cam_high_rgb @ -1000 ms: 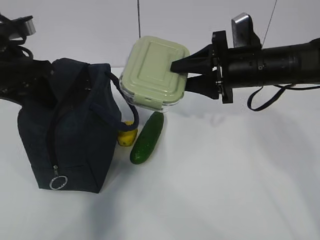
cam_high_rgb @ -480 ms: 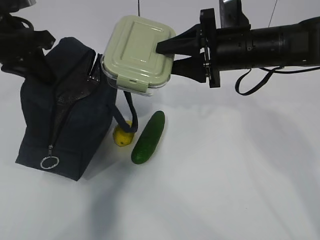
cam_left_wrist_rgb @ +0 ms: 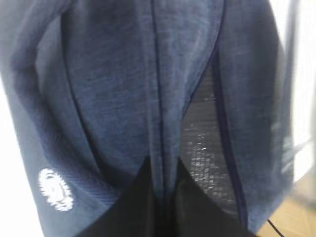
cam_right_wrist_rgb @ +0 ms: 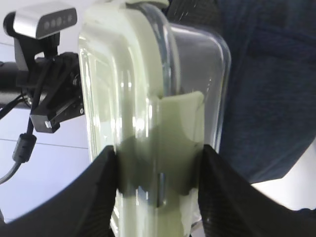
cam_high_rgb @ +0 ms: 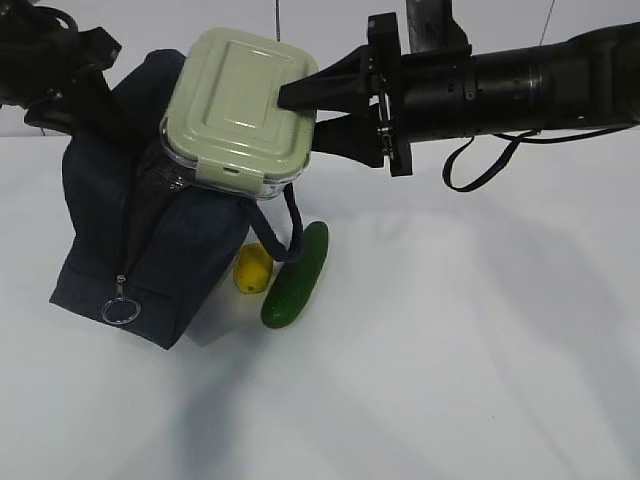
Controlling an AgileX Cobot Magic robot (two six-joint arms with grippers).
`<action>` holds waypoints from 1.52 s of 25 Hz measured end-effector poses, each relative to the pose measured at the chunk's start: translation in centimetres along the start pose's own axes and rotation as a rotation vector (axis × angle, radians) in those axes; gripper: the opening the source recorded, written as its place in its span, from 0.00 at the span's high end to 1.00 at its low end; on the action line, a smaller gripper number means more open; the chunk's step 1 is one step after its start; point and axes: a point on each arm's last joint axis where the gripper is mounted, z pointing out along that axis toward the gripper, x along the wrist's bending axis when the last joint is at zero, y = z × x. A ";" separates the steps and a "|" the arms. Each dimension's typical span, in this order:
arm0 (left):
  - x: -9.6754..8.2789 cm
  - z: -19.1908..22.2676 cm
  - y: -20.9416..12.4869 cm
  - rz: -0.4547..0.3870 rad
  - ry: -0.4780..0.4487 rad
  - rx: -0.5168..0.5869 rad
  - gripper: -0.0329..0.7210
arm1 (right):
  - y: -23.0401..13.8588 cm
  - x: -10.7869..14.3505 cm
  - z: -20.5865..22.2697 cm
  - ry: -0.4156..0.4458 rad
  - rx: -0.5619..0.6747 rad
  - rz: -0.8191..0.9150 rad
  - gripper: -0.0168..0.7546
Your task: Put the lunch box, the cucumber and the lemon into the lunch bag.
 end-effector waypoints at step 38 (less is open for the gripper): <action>-2.0 0.9 1.8 -0.061 -0.267 -0.161 0.95 | 0.6 -3.4 5.5 -0.184 -0.102 0.012 0.50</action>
